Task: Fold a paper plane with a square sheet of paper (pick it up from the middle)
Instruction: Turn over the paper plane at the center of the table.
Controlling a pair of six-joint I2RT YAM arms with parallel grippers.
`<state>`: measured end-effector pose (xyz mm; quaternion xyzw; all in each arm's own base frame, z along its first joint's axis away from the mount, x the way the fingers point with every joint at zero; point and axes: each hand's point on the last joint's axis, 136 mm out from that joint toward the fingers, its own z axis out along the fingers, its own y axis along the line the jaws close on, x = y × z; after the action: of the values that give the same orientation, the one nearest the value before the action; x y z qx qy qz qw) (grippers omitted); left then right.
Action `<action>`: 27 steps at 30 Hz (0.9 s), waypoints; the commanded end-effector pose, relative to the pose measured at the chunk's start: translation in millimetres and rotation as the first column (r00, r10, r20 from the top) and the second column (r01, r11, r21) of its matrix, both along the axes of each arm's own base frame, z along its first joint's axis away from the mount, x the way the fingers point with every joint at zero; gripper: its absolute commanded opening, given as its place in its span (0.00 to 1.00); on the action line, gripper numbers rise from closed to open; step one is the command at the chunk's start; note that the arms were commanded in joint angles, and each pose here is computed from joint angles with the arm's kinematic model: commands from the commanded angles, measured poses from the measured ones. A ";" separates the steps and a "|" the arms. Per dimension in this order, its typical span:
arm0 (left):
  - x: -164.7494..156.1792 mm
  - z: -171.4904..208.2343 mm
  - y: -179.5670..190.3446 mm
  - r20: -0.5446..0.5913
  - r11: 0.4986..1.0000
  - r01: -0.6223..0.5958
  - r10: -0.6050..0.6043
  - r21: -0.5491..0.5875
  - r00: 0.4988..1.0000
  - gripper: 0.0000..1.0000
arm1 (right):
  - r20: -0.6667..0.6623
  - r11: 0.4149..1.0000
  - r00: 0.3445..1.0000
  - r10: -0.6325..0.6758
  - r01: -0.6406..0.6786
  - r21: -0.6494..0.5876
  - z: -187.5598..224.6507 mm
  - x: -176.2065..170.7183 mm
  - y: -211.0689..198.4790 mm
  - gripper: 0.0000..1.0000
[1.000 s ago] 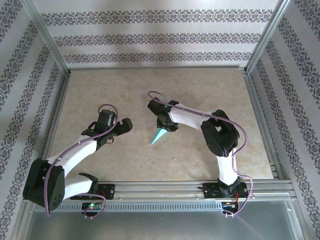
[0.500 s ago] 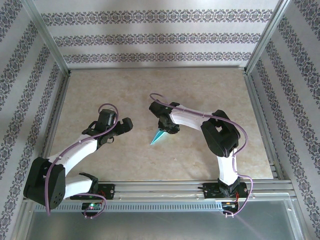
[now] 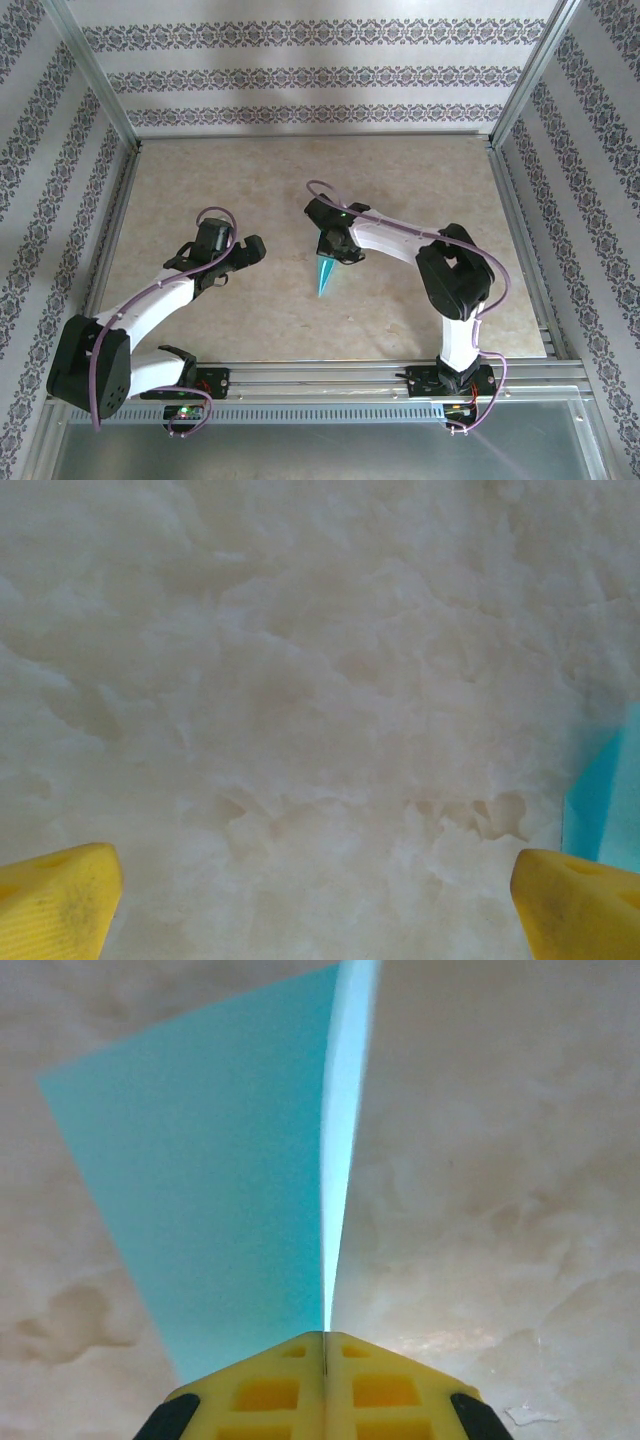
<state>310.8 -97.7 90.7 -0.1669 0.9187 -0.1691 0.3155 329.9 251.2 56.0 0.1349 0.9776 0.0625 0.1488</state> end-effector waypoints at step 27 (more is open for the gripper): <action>19.9 11.8 -26.9 0.007 0.919 -0.027 0.032 -0.393 0.999 0.80 | 0.106 0.595 0.946 0.308 -0.278 0.754 1.8 15.5 93.5 0.04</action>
<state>325.4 -113.9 99.6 -0.2399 0.8739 -0.3088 0.2887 347.6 344.1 53.8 0.0233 0.8851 0.4618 0.0522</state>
